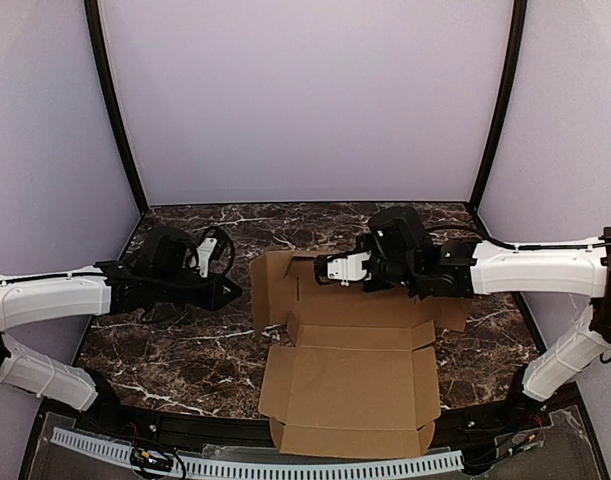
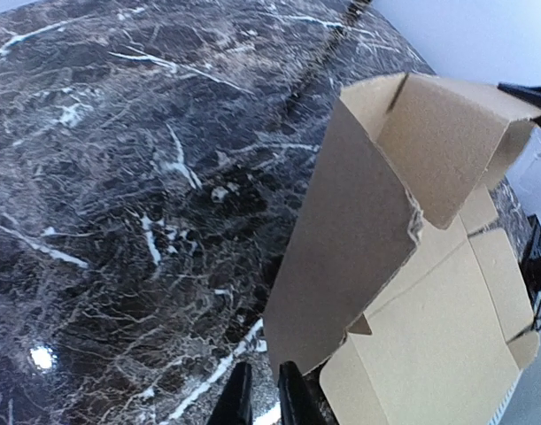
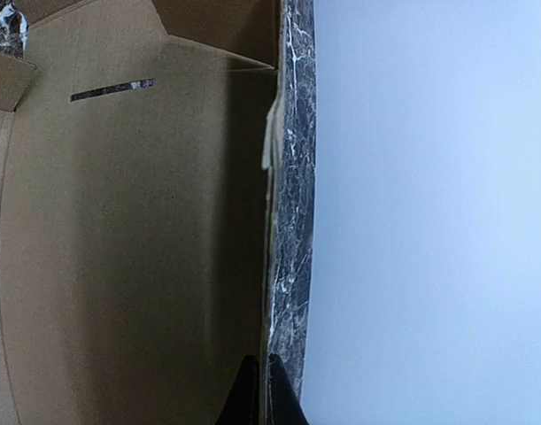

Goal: Fold the paper box

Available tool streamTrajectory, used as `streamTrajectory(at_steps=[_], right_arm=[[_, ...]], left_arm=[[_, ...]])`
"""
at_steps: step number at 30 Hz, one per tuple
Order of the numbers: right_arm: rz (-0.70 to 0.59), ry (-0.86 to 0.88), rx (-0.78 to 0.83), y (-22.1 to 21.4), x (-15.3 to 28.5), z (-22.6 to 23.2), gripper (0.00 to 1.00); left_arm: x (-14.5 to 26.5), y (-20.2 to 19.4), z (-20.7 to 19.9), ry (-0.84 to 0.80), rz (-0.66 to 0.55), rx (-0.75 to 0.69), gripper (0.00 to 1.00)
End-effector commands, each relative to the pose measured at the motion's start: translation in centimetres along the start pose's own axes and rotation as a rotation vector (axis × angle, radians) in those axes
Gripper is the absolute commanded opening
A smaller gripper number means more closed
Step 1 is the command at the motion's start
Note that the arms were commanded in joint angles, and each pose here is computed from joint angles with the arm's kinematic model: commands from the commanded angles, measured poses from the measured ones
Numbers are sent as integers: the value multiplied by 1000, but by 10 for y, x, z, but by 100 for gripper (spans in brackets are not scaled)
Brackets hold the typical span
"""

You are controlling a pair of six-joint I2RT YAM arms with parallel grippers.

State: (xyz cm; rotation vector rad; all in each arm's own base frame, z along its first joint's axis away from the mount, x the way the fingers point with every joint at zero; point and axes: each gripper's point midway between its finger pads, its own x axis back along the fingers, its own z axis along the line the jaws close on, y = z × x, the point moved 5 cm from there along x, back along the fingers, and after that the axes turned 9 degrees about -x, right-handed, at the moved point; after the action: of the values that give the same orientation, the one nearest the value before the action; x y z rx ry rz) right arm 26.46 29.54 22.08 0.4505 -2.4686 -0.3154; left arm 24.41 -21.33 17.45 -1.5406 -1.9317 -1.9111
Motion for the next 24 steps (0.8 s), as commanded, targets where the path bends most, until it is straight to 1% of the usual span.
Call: streamTrajectory(at_steps=[1,2,3,6,7,9,12,14,19,24], right_arm=[[-82,-124,92,17,4,-13,0],[-91,-124,99,17,3,-12,0],[-99,-125,109,17,2,-10,0],[-114,-136,131,18,0,-6,0],[-121,-138,133,19,0,-5,0],[-127,-134,137,19,0,-3,0],[-139,-129,140,20,-1,-1,0],[-153,-128,132,22,1,-3,0],[-161,-117,122,21,3,-1,0],[-145,-102,120,17,1,6,0]], left_arm=[[-10,-9,-18,-206,-4,5,16],[-11,-10,-19,-217,-2,8,18],[-13,-13,-20,-236,2,11,23],[-16,-18,-20,-267,5,24,31],[-17,-20,-21,-283,9,26,36],[-18,-22,-23,-302,9,29,42],[-20,-27,-22,-309,12,28,48],[-24,-28,-21,-305,12,27,50],[-26,-26,-22,-320,10,26,49],[-7,-14,-21,-252,22,4,49]])
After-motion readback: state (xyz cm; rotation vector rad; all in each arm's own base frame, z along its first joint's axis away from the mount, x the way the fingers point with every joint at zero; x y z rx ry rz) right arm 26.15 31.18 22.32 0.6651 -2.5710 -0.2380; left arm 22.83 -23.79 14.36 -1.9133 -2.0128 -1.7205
